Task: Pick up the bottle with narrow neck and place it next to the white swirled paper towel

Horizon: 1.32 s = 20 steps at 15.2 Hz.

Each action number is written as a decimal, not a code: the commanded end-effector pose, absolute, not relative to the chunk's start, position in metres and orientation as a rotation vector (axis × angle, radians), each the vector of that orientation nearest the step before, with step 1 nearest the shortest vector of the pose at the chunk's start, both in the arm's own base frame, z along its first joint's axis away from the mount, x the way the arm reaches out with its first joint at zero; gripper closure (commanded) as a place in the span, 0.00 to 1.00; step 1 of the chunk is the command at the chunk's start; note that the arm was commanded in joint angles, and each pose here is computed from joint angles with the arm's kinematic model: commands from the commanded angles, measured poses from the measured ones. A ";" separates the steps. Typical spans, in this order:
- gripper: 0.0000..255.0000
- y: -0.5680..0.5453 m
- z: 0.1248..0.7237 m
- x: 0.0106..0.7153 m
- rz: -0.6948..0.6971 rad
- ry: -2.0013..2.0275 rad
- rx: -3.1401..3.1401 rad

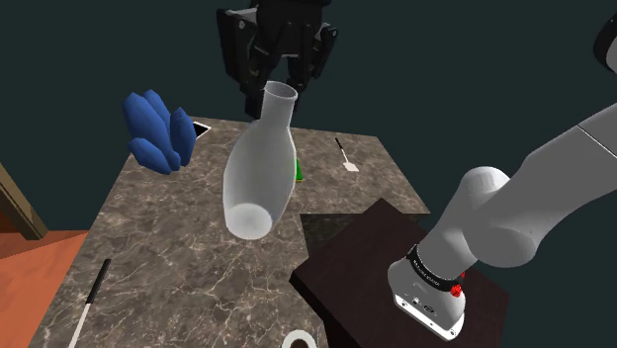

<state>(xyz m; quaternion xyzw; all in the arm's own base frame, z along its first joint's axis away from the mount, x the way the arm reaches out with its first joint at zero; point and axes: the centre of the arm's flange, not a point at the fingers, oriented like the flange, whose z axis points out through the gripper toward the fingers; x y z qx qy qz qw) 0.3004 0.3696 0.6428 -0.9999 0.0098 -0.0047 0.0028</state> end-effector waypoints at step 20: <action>1.00 0.497 0.623 0.151 -0.015 0.033 -3.136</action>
